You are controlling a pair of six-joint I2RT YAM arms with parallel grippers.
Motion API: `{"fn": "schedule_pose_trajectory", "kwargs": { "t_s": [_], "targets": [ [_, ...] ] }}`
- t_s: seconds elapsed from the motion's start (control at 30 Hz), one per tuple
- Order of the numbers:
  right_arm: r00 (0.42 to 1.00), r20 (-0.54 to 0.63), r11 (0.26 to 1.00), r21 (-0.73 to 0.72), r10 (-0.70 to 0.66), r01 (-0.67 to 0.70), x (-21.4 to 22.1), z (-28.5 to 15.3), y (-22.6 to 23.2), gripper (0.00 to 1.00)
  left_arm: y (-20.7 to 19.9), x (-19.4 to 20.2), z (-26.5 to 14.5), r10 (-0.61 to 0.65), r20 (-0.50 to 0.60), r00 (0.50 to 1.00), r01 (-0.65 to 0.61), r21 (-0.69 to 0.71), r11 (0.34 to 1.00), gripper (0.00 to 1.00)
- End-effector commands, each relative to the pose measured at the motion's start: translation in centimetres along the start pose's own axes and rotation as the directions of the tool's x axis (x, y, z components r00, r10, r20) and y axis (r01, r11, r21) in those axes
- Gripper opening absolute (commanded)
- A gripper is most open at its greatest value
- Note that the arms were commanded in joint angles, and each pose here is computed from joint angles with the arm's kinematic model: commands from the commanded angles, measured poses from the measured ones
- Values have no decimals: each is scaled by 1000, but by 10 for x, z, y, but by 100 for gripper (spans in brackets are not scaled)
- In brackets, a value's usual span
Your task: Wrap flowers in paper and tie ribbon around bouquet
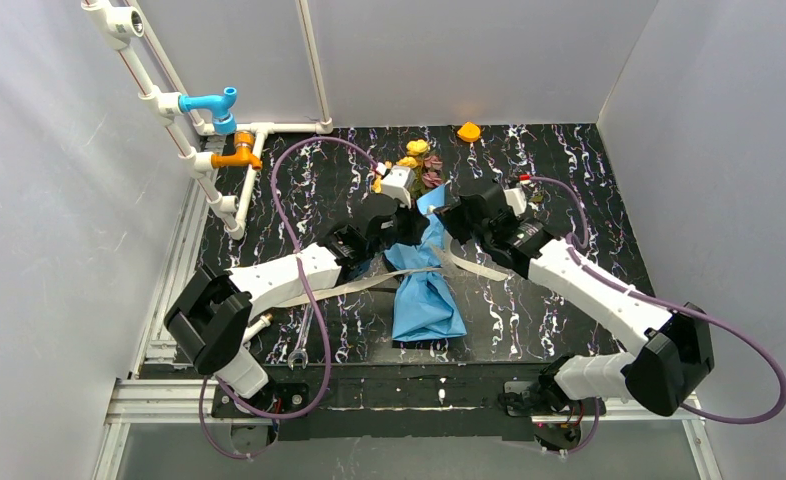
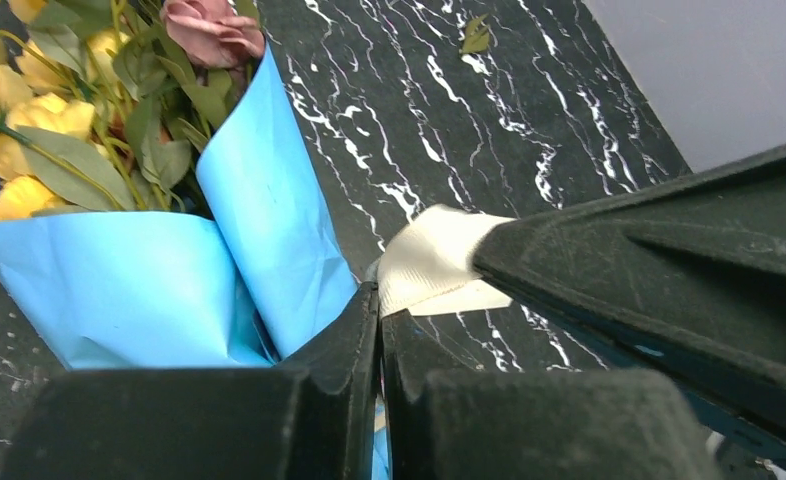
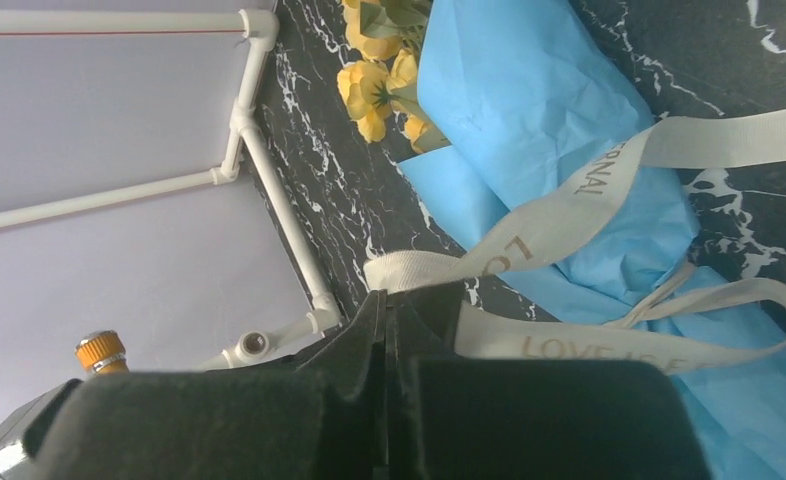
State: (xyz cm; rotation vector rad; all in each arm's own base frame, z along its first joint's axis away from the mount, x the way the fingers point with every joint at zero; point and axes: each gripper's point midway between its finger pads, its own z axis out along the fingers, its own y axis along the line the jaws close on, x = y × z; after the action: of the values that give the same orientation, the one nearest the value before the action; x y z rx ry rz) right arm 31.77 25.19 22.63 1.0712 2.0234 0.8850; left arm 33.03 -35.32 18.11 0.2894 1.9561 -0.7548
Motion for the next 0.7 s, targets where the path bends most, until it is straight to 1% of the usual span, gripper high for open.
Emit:
{"fn": "schedule_pose_trajectory", "kwargs": {
  "t_s": [0.0, 0.1, 0.17, 0.37, 0.47, 0.5, 0.53, 0.57, 0.6, 0.63, 0.67],
  "targets": [
    [999, 48, 1000, 17, -20, 19, -19, -10, -11, 1, 7, -35, -4, 107, 99, 989, -100, -71, 992, 0],
    [996, 65, 996, 68, -60, 55, -25, -11, -31, 1, 16, -40, -8, 214, 97, 972, -202, -115, 972, 0],
    [996, 53, 992, 106, -75, 69, -23, -10, -51, 1, 19, -41, -10, 280, 87, 956, -268, -126, 955, 0],
    [995, -71, 980, 180, -71, 82, 5, -2, -100, 1, 36, -39, -16, 452, 42, 891, -439, -176, 881, 0],
    [992, -97, 976, 195, -76, 94, 12, 2, -112, 1, 40, -36, -19, 519, 24, 855, -508, -168, 845, 0],
    [991, -98, 977, 183, -93, 110, 12, 3, -110, 1, 39, -33, -19, 536, 17, 844, -528, -156, 835, 0],
    [986, -97, 975, 164, -138, 153, 11, 5, -108, 1, 39, -32, -19, 558, 13, 830, -550, -146, 822, 0],
    [981, -82, 973, 138, -175, 185, 7, 8, -101, 10, 40, -31, -19, 579, 7, 815, -573, -140, 808, 0],
    [962, -71, 956, 114, -262, 269, 1, 9, -96, 25, 40, -29, -20, 597, 1, 802, -592, -136, 795, 0],
    [943, -63, 938, 101, -327, 332, -3, 10, -94, 47, 42, -28, -21, 614, -6, 789, -609, -138, 781, 0],
    [915, -57, 914, 58, -399, 402, -6, 12, -87, 61, 44, -27, -22, 628, -10, 778, -623, -137, 770, 0]
  ]
}}
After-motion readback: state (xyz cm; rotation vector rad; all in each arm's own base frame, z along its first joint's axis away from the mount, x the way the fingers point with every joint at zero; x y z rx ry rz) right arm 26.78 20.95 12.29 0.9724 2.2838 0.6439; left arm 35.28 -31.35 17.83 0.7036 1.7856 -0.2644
